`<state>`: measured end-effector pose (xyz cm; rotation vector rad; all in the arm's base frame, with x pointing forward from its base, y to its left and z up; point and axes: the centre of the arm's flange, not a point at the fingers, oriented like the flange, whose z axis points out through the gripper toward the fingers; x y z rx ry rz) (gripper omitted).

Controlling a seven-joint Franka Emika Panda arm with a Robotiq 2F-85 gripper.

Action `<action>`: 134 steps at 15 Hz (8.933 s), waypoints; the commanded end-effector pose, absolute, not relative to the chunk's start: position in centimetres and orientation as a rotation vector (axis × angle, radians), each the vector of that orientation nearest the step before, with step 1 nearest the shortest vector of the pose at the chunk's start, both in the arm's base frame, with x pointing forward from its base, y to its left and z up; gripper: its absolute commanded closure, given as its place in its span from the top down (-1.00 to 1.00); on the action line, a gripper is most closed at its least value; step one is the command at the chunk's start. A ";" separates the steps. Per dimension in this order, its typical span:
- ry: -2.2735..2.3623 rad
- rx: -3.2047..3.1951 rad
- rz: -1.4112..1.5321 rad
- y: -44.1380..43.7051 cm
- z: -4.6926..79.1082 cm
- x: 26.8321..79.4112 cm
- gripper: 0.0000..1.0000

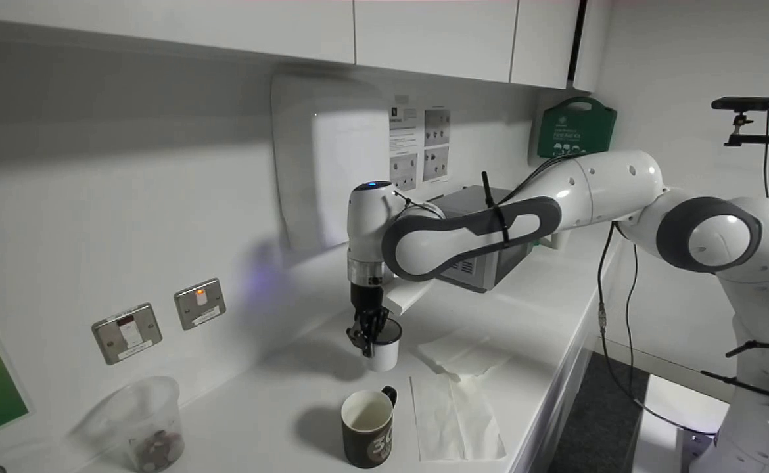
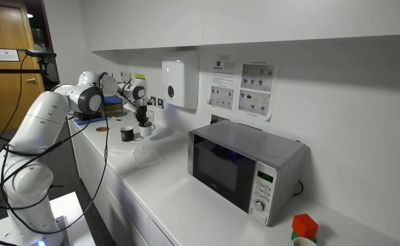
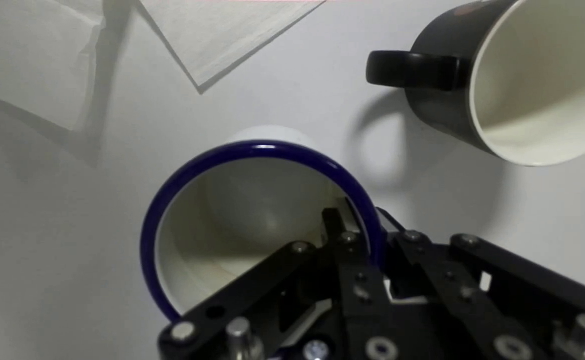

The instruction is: Take the two cups off the paper towels, the stack the paper towels on the counter

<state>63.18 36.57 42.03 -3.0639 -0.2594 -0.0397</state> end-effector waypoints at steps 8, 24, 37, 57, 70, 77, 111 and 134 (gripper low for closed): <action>-0.202 -3.041 0.056 39.1 40.6 66.4 -0.97; -0.033 -3.064 0.073 38.4 37.8 67.7 0.11; 0.264 -3.021 -0.010 31.2 43.2 66.2 1.00; 0.492 -3.103 0.217 20.5 39.7 57.2 1.00; -0.436 -3.077 0.246 16.9 35.7 54.4 1.00; -0.385 -2.919 0.164 20.0 36.6 53.5 1.00; 0.254 -3.233 -0.147 21.4 37.9 47.4 1.00; 0.323 -3.297 -0.411 23.2 37.9 49.9 1.00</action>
